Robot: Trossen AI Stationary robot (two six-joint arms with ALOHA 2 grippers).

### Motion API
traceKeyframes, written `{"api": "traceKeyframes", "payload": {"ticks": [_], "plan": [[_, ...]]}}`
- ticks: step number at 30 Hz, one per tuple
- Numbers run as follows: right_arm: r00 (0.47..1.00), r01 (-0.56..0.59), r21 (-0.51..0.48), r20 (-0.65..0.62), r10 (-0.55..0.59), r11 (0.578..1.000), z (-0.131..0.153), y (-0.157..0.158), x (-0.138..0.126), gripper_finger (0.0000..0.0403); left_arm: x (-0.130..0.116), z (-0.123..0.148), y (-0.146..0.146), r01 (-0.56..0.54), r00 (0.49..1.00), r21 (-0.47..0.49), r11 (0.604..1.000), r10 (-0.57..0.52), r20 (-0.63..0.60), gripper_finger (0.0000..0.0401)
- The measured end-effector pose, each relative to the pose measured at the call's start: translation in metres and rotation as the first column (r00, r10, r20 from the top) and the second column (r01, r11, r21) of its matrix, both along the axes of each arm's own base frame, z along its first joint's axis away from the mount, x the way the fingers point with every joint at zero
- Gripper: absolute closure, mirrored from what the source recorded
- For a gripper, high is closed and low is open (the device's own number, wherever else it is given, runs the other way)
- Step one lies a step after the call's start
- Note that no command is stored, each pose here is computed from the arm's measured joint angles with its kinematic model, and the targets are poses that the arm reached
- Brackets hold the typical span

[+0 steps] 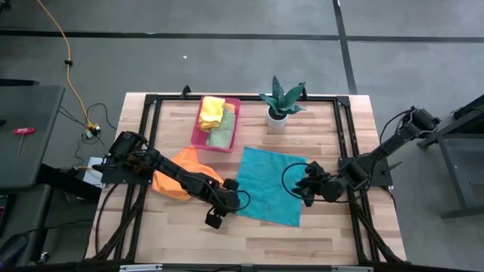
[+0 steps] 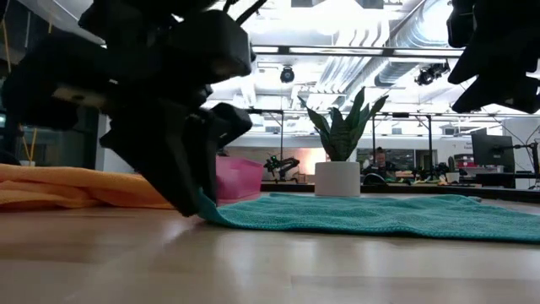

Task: Fold microfiber towels
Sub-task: Fold the blue microfiber cloth

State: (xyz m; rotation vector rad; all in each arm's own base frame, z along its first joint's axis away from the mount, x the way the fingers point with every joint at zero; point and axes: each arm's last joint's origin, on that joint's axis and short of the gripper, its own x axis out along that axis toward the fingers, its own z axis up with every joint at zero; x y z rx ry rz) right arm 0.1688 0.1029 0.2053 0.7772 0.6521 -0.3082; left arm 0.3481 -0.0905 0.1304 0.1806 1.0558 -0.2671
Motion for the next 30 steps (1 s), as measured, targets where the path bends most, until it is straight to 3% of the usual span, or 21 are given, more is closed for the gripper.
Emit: {"api": "traceKeyframes", "payload": {"ticks": [5, 9, 11, 14, 18, 22, 30], "plan": [[1.000, -0.006, -0.006, 0.000, 0.006, 1.000, 0.000, 0.000, 0.000, 0.0220, 0.000, 0.000, 0.000, -0.005, 1.000, -0.013, 1.000, 0.005, -0.001, 0.0328], [0.997, -0.081, -0.066, 0.001, 0.081, 0.995, 0.001, 0.001, 0.001, 0.0220, 0.000, 0.000, 0.000, -0.013, 1.000, -0.014, 1.000, 0.012, -0.004, 0.0373], [0.994, -0.110, -0.053, 0.007, 0.110, 0.993, 0.002, 0.002, 0.002, 0.0220, 0.000, 0.000, 0.001, -0.022, 1.000, -0.016, 1.000, 0.022, -0.008, 0.0393], [0.983, -0.185, -0.018, -0.004, 0.185, 0.983, 0.002, 0.006, 0.002, 0.0220, 0.000, -0.001, 0.004, -0.065, 0.998, -0.030, 0.997, 0.065, -0.024, 0.0393], [0.921, -0.376, 0.073, -0.085, 0.381, 0.924, -0.008, 0.016, 0.004, 0.0220, 0.001, -0.001, 0.010, -0.111, 0.993, -0.053, 0.992, 0.109, -0.033, 0.0398], [0.841, -0.496, 0.142, -0.167, 0.515, 0.857, -0.024, 0.033, 0.008, 0.0220, 0.002, -0.001, 0.012, -0.123, 0.992, -0.058, 0.991, 0.121, -0.035, 0.0399], [0.690, -0.691, 0.003, -0.298, 0.660, 0.723, -0.033, 0.074, 0.039, 0.0220, 0.002, 0.000, 0.012, -0.145, 0.989, -0.093, 0.985, 0.141, -0.047, 0.0400]]}}
